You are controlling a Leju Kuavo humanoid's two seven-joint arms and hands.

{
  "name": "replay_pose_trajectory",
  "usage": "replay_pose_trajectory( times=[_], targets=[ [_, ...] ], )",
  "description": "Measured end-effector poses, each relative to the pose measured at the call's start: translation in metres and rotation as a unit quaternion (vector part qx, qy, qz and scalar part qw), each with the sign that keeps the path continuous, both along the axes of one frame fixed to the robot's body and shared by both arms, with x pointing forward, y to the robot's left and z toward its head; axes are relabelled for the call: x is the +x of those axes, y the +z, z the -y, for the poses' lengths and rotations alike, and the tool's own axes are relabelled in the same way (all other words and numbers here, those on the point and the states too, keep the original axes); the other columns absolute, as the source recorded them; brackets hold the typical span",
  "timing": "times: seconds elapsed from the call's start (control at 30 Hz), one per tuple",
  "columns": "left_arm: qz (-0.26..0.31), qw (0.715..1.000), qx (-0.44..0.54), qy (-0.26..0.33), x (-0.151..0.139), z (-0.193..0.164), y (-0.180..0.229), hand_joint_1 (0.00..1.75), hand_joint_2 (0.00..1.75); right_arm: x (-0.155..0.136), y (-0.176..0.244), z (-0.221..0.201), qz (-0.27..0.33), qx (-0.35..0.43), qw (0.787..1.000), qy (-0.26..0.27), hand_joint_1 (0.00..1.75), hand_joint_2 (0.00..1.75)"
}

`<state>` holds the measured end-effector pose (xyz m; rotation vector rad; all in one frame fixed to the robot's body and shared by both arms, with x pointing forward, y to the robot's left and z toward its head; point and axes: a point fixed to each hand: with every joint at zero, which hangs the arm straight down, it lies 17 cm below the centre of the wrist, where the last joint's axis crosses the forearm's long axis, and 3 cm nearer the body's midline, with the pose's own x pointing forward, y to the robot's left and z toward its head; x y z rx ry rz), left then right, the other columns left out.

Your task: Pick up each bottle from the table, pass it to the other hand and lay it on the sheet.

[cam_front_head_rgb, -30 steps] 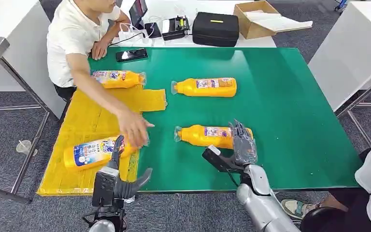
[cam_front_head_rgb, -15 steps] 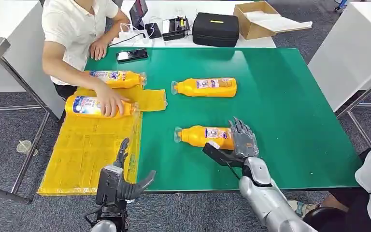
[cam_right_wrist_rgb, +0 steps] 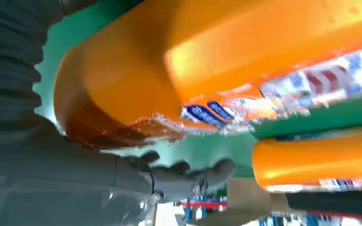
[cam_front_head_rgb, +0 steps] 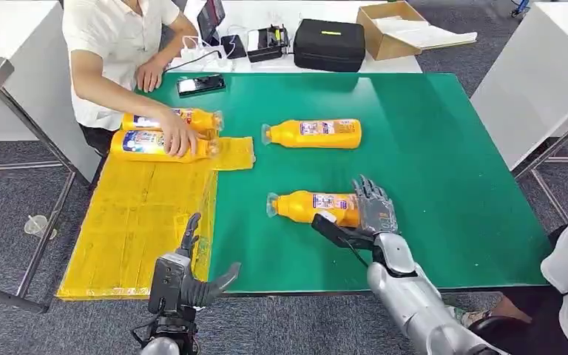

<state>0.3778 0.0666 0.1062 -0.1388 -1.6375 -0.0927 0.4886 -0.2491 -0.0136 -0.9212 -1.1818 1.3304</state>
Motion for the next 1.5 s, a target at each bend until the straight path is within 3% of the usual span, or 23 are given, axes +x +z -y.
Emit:
replay_pose_trajectory(
  times=[0.27, 0.3, 0.33, 0.67, 1.17, 1.5],
  targets=[
    [-0.004, 1.0, -0.001, -0.007, 0.0, 0.004, -0.003, 0.0, 1.75, 0.005, -0.003, 0.008, -0.013, -0.003, 1.0, -0.007, 0.0, 1.75],
    [-0.004, 1.0, -0.001, -0.007, 0.0, 0.004, -0.003, 0.0, 1.75, 0.005, -0.004, 0.008, -0.014, -0.003, 1.0, -0.008, 1.26, 1.75],
    [-0.005, 1.0, -0.001, -0.007, 0.0, 0.004, -0.003, 0.0, 1.75, 0.005, -0.004, 0.009, -0.015, -0.004, 1.0, -0.008, 1.75, 1.75],
    [-0.01, 1.0, -0.013, -0.027, 0.003, 0.014, -0.004, 0.0, 1.75, 0.004, -0.023, 0.009, -0.112, 0.108, 0.988, 0.004, 1.75, 1.75],
    [-0.01, 0.998, -0.033, -0.058, 0.006, 0.031, -0.002, 0.0, 1.75, -0.001, -0.032, 0.02, -0.188, 0.201, 0.961, -0.014, 1.75, 1.75],
    [0.013, 0.997, -0.062, -0.054, 0.013, 0.03, 0.011, 0.0, 1.75, -0.022, -0.025, -0.005, -0.214, 0.339, 0.915, 0.038, 1.75, 1.75]
  ],
)
